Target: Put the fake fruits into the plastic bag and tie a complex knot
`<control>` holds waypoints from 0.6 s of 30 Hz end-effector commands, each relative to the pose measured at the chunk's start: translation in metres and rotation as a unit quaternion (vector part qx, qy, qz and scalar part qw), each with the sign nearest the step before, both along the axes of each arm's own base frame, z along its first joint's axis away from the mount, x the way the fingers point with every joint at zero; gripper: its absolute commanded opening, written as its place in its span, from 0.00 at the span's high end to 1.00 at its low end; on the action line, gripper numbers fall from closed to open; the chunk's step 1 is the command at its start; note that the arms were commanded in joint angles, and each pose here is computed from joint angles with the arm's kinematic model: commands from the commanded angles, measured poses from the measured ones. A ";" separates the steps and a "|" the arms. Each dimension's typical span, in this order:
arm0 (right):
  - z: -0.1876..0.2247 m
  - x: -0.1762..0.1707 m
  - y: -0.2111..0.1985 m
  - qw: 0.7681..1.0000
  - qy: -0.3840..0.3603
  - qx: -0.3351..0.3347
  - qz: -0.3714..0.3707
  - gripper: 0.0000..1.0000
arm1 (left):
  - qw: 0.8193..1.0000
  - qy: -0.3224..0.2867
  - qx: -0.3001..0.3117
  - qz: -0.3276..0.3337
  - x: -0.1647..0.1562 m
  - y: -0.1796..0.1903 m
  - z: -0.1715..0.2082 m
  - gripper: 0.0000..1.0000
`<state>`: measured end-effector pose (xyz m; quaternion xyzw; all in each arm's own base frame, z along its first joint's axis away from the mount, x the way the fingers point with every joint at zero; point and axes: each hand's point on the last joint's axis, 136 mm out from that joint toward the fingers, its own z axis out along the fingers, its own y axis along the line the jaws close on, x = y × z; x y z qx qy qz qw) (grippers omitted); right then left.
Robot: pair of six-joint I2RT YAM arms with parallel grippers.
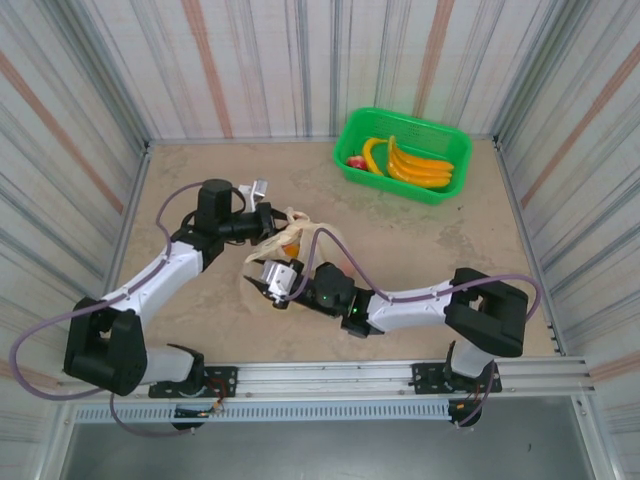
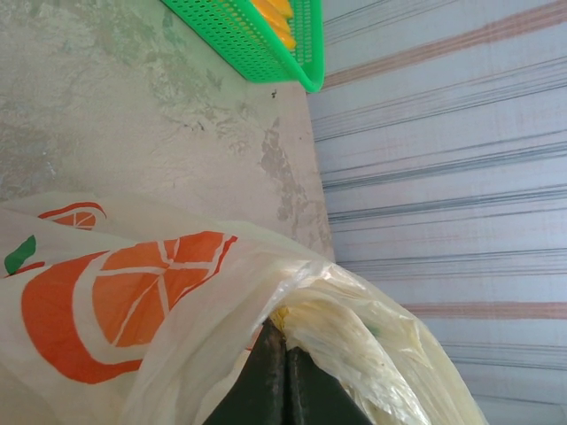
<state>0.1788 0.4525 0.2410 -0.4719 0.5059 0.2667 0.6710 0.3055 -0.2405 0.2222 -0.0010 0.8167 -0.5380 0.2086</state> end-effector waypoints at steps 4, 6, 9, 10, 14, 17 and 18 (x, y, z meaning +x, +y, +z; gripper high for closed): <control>0.015 0.010 0.006 0.999 -0.020 0.025 -0.029 0.60 | 0.999 0.006 -0.013 0.042 -0.006 0.005 -0.002 1.00; 0.018 0.012 0.007 0.999 -0.022 0.030 -0.032 0.61 | 0.999 0.006 -0.011 0.046 -0.010 0.003 -0.002 1.00; 0.021 0.016 0.010 0.998 -0.025 0.033 -0.040 0.61 | 0.999 -0.001 -0.006 0.048 -0.017 0.000 0.001 1.00; 0.022 0.016 0.012 0.998 -0.026 0.033 -0.038 0.61 | 0.999 -0.002 -0.005 0.049 -0.019 -0.001 0.002 1.00; 0.026 0.017 0.019 0.998 -0.029 0.042 -0.027 0.62 | 0.999 0.000 -0.005 0.052 -0.021 0.000 0.002 1.00; 0.027 0.020 0.023 0.998 -0.023 0.048 -0.023 0.63 | 0.999 -0.001 -0.007 0.053 -0.021 0.001 0.004 1.00; 0.028 0.020 0.023 0.998 -0.018 0.052 -0.020 0.64 | 0.999 -0.001 -0.007 0.052 -0.022 0.000 0.004 1.00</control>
